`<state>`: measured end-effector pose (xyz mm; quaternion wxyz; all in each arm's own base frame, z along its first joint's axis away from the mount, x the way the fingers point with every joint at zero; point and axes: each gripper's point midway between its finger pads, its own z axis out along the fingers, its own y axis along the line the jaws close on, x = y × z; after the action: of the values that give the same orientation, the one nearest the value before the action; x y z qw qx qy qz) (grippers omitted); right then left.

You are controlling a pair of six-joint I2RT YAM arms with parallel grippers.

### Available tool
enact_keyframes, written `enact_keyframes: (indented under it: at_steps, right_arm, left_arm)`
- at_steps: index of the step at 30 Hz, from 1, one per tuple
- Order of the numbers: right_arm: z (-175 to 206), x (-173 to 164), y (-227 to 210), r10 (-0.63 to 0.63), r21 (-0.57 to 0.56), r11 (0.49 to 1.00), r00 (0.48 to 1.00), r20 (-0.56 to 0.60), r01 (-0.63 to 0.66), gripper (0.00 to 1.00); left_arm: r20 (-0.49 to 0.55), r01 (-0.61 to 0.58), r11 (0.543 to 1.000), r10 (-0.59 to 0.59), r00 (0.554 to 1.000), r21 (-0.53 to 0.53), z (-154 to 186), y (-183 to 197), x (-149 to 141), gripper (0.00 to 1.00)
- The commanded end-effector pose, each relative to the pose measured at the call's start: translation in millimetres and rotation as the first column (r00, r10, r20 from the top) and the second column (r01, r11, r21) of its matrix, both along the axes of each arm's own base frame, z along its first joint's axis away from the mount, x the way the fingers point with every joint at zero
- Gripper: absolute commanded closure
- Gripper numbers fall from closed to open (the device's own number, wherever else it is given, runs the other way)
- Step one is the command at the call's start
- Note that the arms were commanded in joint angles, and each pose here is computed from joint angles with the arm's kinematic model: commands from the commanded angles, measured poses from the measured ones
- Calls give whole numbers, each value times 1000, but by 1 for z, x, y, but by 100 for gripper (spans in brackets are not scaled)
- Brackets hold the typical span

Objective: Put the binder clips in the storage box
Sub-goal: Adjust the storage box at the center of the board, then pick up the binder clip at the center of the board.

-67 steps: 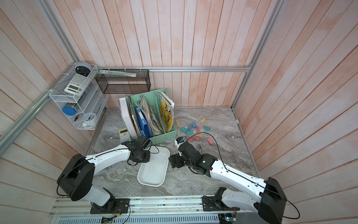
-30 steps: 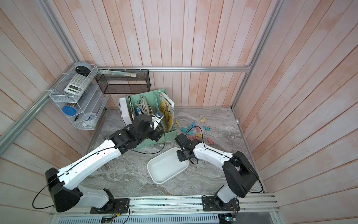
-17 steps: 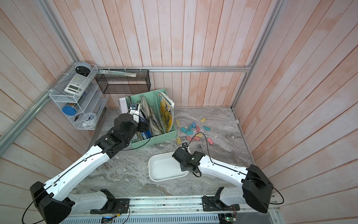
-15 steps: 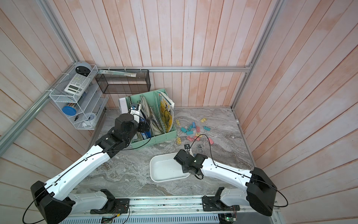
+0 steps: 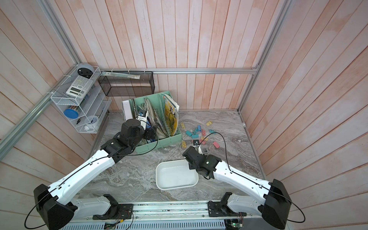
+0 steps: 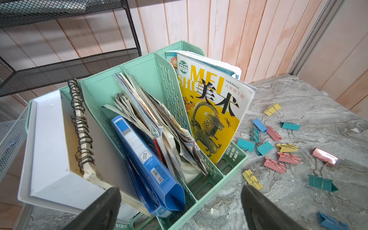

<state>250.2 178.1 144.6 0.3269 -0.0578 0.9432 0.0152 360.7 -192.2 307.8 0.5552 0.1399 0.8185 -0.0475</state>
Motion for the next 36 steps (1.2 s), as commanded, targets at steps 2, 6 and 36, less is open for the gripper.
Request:
enact_keyframes:
  at_steps: [2, 6, 36]
  right_arm:
    - [-6, 45, 47, 142, -20, 989, 986, -87, -145, 62]
    - [-28, 76, 67, 154, -175, 967, 972, -175, -185, 63]
    - [-51, 141, 68, 32, -124, 992, 999, -9, -33, 100]
  left_arm:
    - [-14, -20, 1000, 20, 1000, -5, -8, 0, -2, 0]
    - [5, -17, 998, 17, 1000, 63, -10, -3, -6, 0]
    - [28, -36, 988, 32, 999, 151, -23, -5, -2, 0]
